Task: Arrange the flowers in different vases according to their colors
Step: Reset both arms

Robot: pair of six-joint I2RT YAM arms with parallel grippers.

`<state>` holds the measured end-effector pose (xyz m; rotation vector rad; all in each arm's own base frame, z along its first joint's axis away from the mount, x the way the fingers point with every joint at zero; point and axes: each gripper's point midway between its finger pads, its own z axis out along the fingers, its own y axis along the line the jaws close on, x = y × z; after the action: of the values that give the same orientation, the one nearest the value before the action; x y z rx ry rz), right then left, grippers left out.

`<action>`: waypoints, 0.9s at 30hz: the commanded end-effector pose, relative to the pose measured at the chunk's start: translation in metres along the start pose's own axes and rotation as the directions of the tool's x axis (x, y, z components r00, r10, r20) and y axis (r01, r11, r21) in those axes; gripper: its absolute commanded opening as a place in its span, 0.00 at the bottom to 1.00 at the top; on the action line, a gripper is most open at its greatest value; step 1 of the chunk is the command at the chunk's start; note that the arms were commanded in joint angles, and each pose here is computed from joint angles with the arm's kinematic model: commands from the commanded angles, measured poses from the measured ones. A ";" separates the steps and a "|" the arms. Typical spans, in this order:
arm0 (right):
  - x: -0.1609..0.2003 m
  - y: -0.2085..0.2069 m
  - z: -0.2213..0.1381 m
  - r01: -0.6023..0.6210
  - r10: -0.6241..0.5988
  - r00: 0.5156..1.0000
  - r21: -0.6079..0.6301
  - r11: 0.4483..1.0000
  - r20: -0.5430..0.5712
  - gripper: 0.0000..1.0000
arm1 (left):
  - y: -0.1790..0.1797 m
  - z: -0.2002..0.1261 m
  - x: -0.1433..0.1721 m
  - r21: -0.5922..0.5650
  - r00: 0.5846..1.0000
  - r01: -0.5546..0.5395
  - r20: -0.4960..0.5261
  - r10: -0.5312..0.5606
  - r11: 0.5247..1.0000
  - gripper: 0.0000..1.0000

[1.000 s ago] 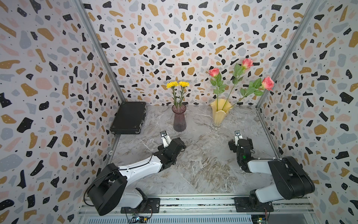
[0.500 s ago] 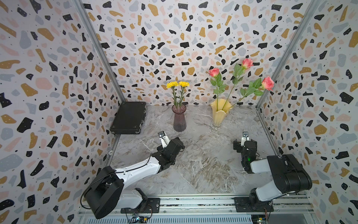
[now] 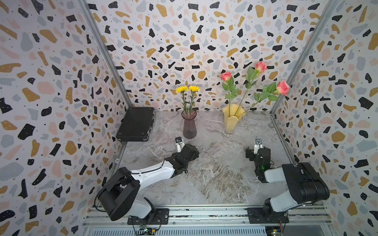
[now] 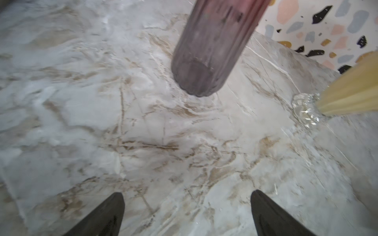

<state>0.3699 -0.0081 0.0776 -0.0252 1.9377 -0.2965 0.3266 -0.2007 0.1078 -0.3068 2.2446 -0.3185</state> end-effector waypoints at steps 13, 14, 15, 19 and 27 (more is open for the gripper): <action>-0.014 -0.002 0.002 -0.019 0.019 0.999 0.008 1.000 0.038 1.00 | -0.026 -0.034 -0.090 -0.149 0.836 -0.500 0.172 0.520 0.853 0.99; -0.014 -0.003 0.001 -0.020 0.019 0.999 0.008 1.000 0.038 1.00 | -0.028 -0.038 -0.096 -0.171 0.783 -0.576 0.166 0.599 0.800 0.99; -0.014 -0.003 0.002 -0.018 0.018 0.999 0.009 1.000 0.038 1.00 | -0.024 -0.043 -0.102 -0.202 0.772 -0.580 0.172 0.612 0.789 0.99; -0.014 -0.002 0.001 -0.019 0.019 0.999 0.007 1.000 0.039 1.00 | -0.011 -0.065 -0.116 -0.265 0.705 -0.582 0.307 0.639 0.769 1.00; -0.014 -0.003 0.001 -0.019 0.018 0.999 0.008 1.000 0.038 1.00 | 0.091 -0.079 -0.115 -0.437 0.654 -0.394 0.485 0.581 0.809 0.99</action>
<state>0.3699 -0.0081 0.0777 -0.0251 1.9373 -0.2965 0.3269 -0.0926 0.1690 0.2174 1.7921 0.3746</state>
